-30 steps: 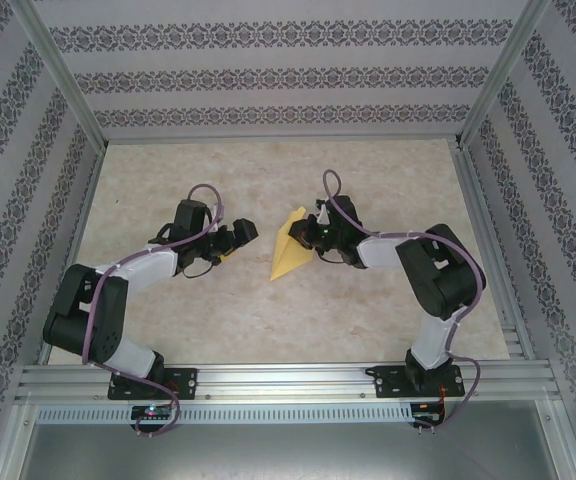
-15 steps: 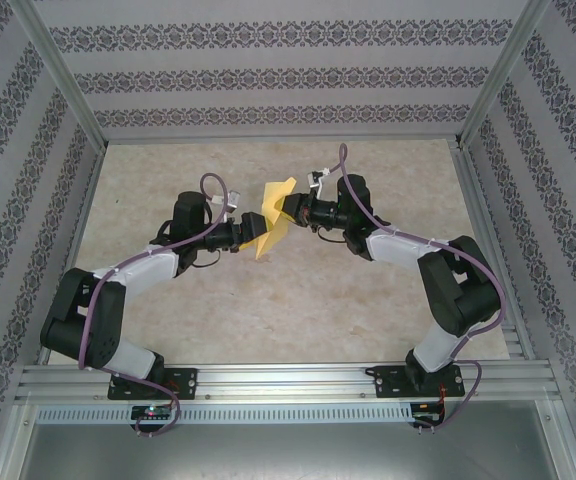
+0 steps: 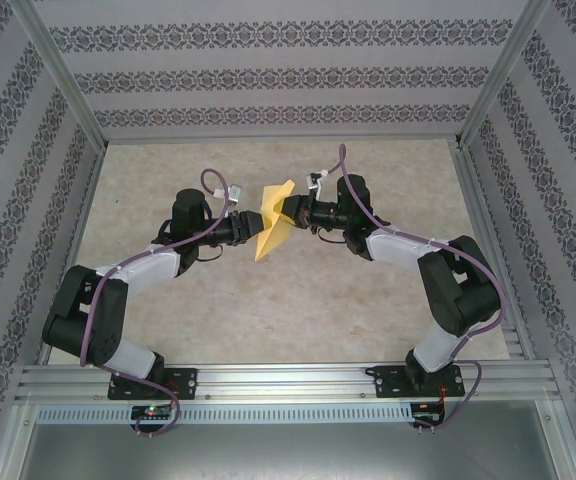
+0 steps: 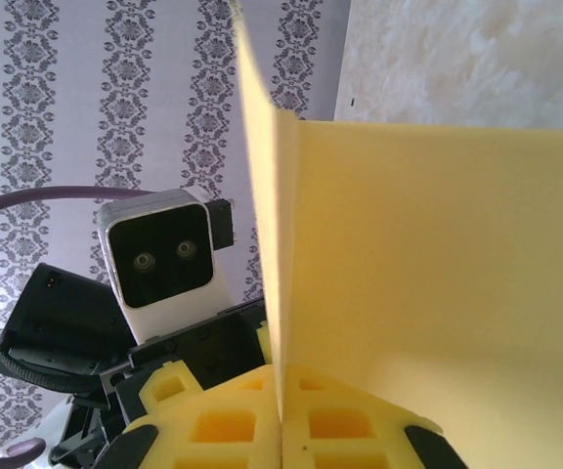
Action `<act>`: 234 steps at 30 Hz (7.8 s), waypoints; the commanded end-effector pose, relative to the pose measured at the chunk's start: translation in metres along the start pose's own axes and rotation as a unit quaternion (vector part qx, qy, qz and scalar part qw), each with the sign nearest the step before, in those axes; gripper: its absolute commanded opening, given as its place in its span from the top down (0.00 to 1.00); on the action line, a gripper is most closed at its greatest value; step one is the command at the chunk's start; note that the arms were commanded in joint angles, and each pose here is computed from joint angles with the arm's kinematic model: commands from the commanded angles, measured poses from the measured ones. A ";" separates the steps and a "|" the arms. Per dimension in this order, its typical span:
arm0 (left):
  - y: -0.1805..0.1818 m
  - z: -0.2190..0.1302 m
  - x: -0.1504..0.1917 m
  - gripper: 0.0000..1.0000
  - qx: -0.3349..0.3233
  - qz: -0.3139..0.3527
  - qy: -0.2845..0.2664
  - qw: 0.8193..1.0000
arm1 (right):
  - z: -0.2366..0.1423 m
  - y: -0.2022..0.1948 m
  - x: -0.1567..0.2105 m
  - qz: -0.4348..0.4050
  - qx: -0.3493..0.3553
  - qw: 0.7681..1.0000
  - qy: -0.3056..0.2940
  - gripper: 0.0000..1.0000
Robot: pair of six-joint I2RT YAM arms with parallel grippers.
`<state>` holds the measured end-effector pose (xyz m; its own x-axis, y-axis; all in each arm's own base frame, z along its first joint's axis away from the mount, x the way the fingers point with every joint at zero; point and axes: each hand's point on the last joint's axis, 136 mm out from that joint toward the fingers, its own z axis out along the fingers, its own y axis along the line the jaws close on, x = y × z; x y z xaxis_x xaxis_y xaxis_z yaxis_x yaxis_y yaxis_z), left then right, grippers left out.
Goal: Fold a paper plane with a square sheet of paper (pick it up from the middle)
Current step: Turn over the paper at the center of the table, then fold the wing for the fifth time at the center of the table.
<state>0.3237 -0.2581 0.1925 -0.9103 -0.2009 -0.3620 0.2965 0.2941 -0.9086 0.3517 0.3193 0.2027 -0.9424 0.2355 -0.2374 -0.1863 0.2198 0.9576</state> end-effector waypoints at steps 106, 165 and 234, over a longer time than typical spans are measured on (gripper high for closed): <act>0.125 -0.162 -0.070 0.05 -0.507 -0.080 -0.147 0.845 | 0.021 -0.164 0.130 -0.161 0.448 0.817 0.325 0.73; 0.131 -0.124 -0.054 0.04 -0.433 -0.101 -0.096 0.891 | 0.033 -0.103 0.037 -0.136 0.448 0.883 0.031 0.63; 0.137 0.057 0.050 0.54 -0.290 -0.164 0.096 0.938 | -0.015 -0.189 0.041 0.109 0.240 0.964 -0.024 0.85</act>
<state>0.3313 -0.2706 0.0359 -0.9747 -0.2225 0.0217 -0.1806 0.7263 -0.6633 0.3514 0.2800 0.0217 -0.9273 0.3632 -0.0910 0.1410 0.5639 0.8137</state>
